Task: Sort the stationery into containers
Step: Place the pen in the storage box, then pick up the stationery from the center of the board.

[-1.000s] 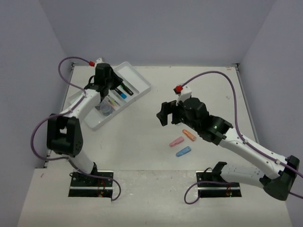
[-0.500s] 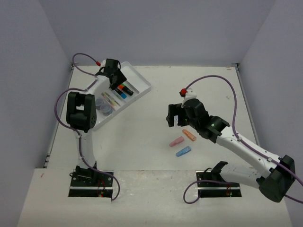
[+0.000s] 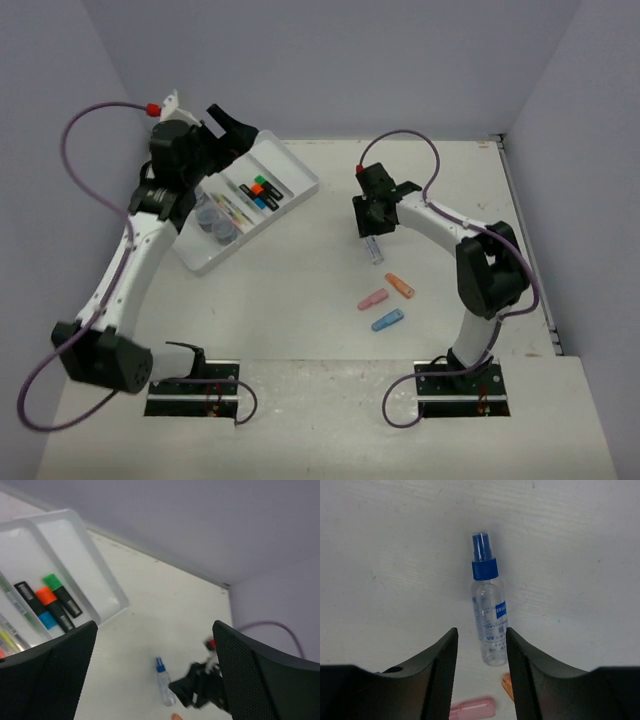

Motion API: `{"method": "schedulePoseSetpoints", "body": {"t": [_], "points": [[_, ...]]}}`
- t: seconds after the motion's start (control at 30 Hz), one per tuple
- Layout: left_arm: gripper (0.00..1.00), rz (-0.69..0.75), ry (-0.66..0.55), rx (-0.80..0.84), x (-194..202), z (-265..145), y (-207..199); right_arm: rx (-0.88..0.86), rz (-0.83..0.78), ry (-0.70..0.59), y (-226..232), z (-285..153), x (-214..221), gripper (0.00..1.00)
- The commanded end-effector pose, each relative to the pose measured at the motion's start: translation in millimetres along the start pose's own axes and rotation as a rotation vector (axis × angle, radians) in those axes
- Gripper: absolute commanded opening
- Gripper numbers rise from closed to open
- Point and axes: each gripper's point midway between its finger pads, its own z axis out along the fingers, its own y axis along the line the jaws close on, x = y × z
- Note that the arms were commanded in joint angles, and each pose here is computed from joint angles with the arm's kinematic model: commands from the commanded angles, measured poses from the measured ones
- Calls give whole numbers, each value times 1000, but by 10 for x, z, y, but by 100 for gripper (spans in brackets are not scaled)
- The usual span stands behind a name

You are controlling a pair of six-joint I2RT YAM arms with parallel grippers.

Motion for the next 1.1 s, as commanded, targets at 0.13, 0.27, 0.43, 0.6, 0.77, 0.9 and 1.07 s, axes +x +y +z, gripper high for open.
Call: {"method": "schedulePoseSetpoints", "body": {"t": [0.13, 0.27, 0.43, 0.6, 0.77, 0.9, 1.07], "points": [[100, 170, -170, 312, -27, -1709, -388, 94, -57, 169, -150, 356, 105, 44], [100, 245, -144, 313, 158, -2035, -253, 78, -65, 256, -127, 499, 267, 38], [100, 353, -139, 257, 265, -2332, -35, 32, -63, 309, -46, 569, 375, 19], [100, 471, -123, 204, 411, -2473, 222, -48, -74, 118, 163, 187, -116, 0], [100, 477, -135, 162, 539, -2452, 449, -209, -170, -207, 671, -308, -1088, 0], [100, 459, -155, 136, 609, -2374, 593, -322, -235, -307, 1001, -278, -1584, 0], [100, 442, -138, 115, 679, -2272, 681, -401, -290, -431, 1339, -238, -2227, 0]]}}
